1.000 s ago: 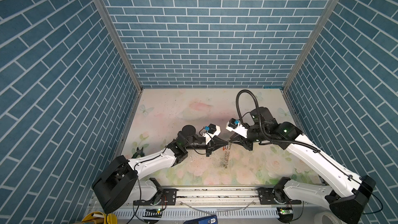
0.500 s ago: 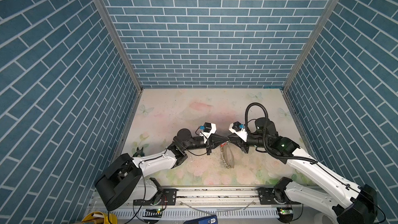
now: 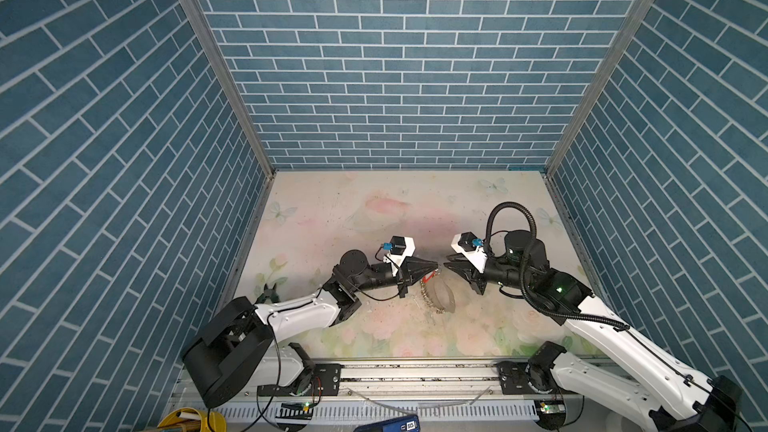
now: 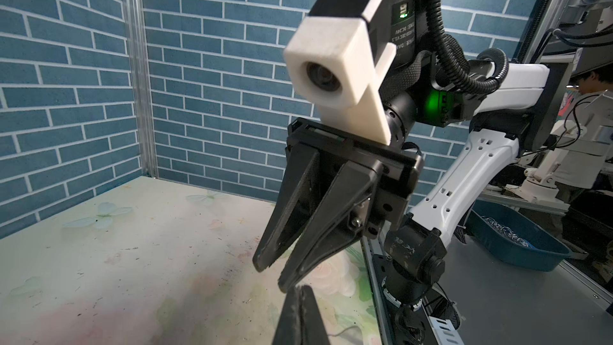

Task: Attach keys to a key ring
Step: Insert the key into the keyring.

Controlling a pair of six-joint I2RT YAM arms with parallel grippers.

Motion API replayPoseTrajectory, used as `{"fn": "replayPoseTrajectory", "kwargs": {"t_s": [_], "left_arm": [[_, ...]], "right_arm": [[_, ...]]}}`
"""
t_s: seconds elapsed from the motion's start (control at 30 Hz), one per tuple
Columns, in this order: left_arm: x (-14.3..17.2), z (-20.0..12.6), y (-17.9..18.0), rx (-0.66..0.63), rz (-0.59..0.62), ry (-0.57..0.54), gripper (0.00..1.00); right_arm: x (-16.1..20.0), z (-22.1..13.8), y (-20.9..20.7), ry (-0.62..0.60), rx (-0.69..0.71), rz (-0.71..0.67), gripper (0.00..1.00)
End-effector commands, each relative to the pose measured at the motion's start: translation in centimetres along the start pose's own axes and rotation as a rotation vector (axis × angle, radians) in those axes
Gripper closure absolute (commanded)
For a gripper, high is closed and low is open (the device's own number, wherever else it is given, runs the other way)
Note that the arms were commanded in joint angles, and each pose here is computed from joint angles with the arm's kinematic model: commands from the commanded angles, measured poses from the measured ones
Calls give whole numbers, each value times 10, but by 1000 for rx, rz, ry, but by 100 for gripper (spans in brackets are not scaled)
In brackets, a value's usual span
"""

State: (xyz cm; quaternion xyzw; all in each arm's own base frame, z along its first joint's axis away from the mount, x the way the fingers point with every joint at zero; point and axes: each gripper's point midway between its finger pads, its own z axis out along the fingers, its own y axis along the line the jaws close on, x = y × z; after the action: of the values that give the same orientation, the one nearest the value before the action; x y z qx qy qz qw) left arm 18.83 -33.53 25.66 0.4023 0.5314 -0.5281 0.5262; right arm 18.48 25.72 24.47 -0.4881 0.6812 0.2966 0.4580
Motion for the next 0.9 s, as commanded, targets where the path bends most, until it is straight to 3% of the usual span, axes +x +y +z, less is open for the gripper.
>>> {"fn": "replayPoseTrajectory", "kwargs": {"t_s": [0.0,0.57,0.87], "left_arm": [[-17,-2,-6,11,50,-57,100],[-28,1,-7,27,28,-121,100],[-36,5,-10,48,-1,-197,100]], "right_arm": [[-4,4,10,-22,-54,28,80],[-10,31,18,-46,-118,52,83],[-12,43,11,-46,-67,61,83]]}}
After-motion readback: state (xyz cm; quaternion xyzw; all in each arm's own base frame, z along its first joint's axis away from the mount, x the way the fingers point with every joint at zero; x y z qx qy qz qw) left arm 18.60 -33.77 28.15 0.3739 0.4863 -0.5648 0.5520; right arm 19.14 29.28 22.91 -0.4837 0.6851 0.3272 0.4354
